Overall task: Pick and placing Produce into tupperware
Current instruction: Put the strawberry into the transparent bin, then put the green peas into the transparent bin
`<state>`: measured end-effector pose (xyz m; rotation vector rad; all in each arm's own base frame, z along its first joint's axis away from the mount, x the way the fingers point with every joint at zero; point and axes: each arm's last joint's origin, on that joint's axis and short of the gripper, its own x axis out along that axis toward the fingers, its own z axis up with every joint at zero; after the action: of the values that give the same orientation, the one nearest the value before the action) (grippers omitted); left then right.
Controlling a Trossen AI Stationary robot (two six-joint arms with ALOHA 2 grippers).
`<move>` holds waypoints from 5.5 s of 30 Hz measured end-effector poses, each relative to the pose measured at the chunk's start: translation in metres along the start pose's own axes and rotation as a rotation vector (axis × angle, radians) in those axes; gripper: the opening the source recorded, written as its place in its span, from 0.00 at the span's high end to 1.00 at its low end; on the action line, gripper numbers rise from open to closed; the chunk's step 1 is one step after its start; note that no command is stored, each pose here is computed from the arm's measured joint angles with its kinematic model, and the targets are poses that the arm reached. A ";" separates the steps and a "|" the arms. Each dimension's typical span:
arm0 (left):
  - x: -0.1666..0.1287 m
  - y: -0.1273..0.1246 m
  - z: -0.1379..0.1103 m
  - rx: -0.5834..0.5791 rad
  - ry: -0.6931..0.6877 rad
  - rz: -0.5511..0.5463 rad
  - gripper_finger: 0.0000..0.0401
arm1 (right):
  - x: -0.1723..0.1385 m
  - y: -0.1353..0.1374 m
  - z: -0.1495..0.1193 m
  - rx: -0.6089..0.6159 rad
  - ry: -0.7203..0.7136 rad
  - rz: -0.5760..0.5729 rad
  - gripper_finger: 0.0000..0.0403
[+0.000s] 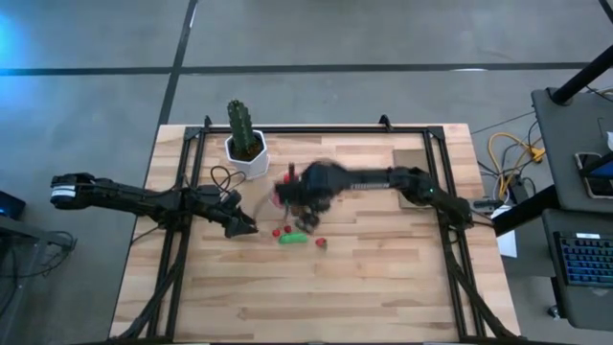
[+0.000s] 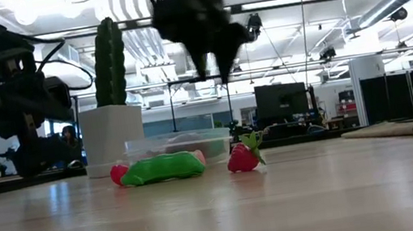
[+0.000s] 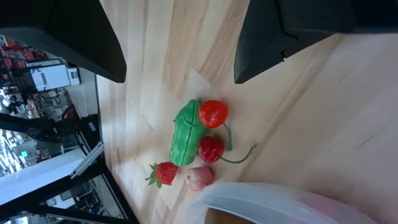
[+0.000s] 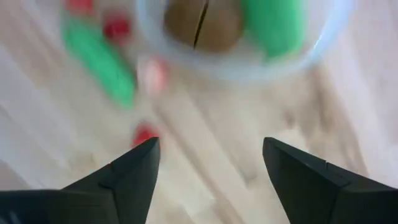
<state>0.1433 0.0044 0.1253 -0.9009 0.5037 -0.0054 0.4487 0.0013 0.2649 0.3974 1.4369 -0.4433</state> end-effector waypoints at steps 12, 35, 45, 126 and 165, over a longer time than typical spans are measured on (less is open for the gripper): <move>0.000 -0.004 0.003 0.014 -0.034 -0.036 0.29 | 0.052 0.056 -0.051 -0.154 0.156 -0.003 0.35; 0.000 -0.003 0.003 -0.038 -0.030 -0.035 0.29 | 0.105 0.057 -0.053 -0.086 0.117 0.062 0.42; 0.000 -0.003 0.003 -0.038 -0.030 -0.035 0.29 | 0.106 0.055 -0.051 -0.082 0.116 0.068 0.60; 0.001 -0.003 0.004 -0.029 -0.034 -0.039 0.29 | 0.095 0.076 -0.002 -0.610 -0.122 0.027 0.42; 0.001 -0.003 0.004 -0.029 -0.034 -0.039 0.29 | 0.117 0.078 -0.003 -0.433 -0.145 0.085 0.61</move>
<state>0.1465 0.0047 0.1293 -0.9374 0.4551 -0.0181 0.4962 0.0638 0.1478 0.0740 1.3256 -0.0827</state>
